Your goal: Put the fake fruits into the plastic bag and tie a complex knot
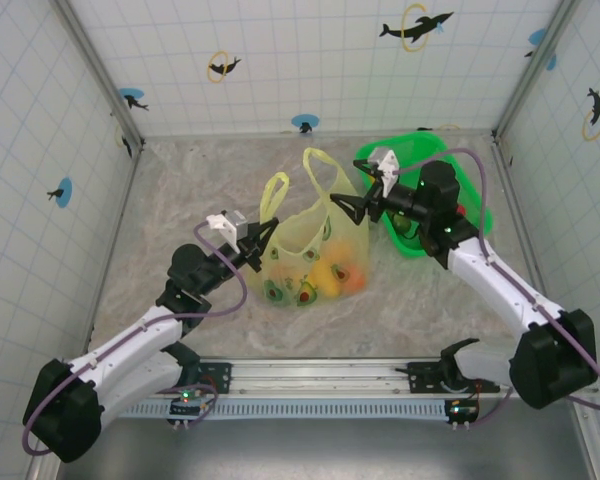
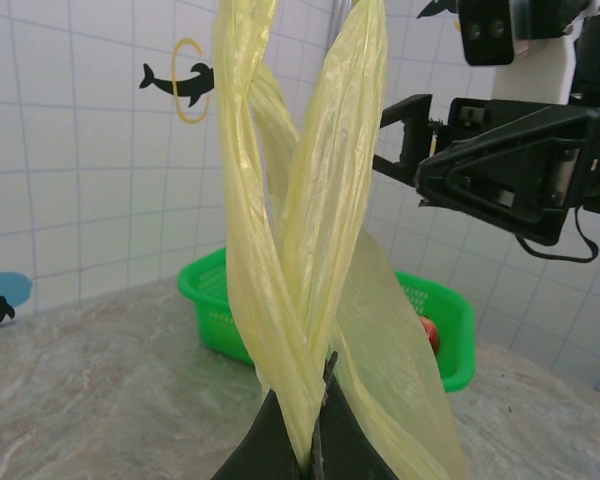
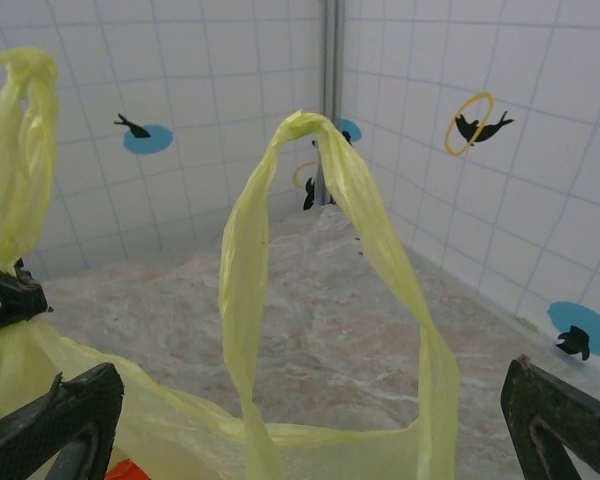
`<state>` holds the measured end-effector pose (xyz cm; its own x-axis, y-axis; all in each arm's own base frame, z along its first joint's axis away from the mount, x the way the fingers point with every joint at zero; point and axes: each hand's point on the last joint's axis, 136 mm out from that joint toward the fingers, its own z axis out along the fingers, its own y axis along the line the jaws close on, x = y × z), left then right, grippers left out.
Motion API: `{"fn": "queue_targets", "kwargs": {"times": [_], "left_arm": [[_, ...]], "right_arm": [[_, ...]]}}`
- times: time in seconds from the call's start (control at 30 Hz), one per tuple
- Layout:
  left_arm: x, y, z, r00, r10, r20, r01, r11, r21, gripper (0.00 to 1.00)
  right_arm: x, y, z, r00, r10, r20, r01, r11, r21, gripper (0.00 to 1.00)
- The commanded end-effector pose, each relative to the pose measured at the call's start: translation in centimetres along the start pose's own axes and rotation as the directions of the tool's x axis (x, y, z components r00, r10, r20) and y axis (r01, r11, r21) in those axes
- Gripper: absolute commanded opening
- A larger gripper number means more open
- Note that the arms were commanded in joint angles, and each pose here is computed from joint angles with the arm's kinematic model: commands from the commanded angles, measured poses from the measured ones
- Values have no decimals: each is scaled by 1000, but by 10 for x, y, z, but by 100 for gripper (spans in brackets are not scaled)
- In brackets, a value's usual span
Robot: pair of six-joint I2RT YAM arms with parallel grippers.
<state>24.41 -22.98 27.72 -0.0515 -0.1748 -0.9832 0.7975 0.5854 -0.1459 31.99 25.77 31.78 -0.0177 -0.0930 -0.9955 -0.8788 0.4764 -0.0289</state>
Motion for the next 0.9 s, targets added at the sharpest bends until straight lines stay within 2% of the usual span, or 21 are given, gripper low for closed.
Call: {"fn": "queue_targets", "kwargs": {"times": [0.0,0.2,0.6,0.7,0.87], "left_arm": [[-6,-6,-1,1000,-4,27,3,999,34,0],[-6,-10,-2,999,10,30,-11,999,46,0],[-9,-13,-2,999,15,36,-17,998,59,0],[-8,-13,-2,999,14,33,-16,998,57,0],[-7,-12,-2,999,13,31,-15,998,55,0]], "right_arm": [[-24,6,10,990,-126,59,130,989,-77,100],[-8,-9,30,993,-120,1,119,989,-88,100],[16,-3,59,994,-94,-65,83,986,-144,100],[20,-6,64,991,-113,-76,105,989,-103,99],[12,-17,62,985,-168,-43,170,985,32,87]]}}
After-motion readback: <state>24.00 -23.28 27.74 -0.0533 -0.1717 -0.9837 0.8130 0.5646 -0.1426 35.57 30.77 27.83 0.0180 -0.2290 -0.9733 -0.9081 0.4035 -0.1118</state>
